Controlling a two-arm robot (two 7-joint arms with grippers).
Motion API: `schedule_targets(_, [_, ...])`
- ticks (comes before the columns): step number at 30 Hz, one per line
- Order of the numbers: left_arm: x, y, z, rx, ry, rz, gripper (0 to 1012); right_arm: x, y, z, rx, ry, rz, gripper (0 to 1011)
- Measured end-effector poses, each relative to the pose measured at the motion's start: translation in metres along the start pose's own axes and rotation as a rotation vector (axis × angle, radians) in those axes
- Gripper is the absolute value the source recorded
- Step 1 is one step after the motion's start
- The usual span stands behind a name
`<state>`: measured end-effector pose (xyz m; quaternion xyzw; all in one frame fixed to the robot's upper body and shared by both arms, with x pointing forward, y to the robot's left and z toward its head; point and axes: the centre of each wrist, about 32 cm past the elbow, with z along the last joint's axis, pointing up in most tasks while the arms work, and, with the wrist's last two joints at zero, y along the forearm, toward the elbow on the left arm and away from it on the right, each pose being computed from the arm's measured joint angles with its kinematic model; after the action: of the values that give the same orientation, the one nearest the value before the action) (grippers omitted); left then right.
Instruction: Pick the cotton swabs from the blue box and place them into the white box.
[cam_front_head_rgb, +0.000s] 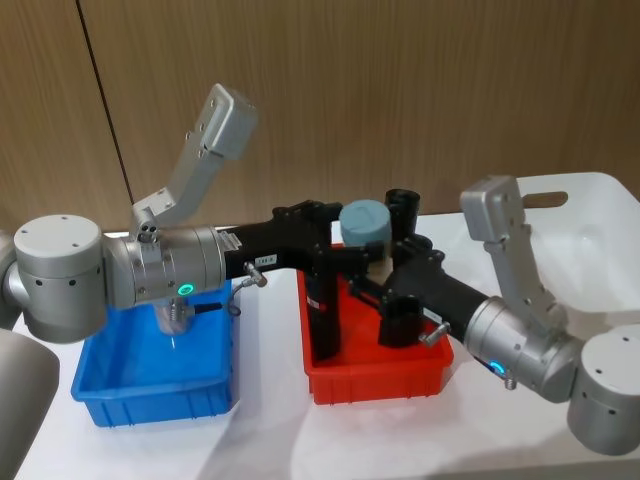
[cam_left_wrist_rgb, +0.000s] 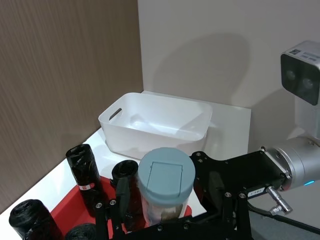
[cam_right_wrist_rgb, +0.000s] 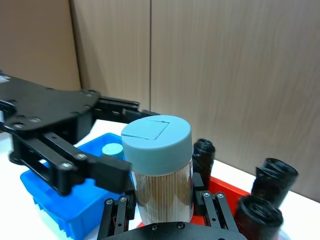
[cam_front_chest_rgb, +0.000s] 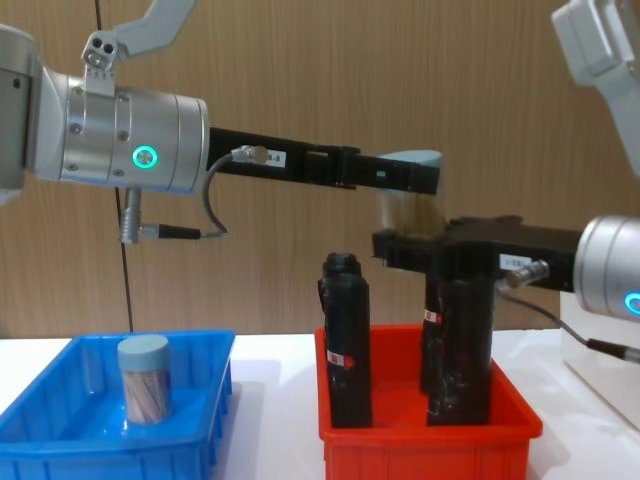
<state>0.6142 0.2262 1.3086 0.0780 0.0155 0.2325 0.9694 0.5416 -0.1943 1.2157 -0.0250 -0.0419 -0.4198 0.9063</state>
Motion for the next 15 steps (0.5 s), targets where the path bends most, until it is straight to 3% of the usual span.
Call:
schedule_targets(8, [0.0,0.0,0.0,0.0,0.0,0.0,1004,0.01,-0.01,-0.007,-0.023,0.01,-0.059,649])
schedule_targets(15, [0.0,0.0,0.0,0.0,0.0,0.0,1004,0.025,-0.025,-0.015,-0.051,0.017,-0.147,649])
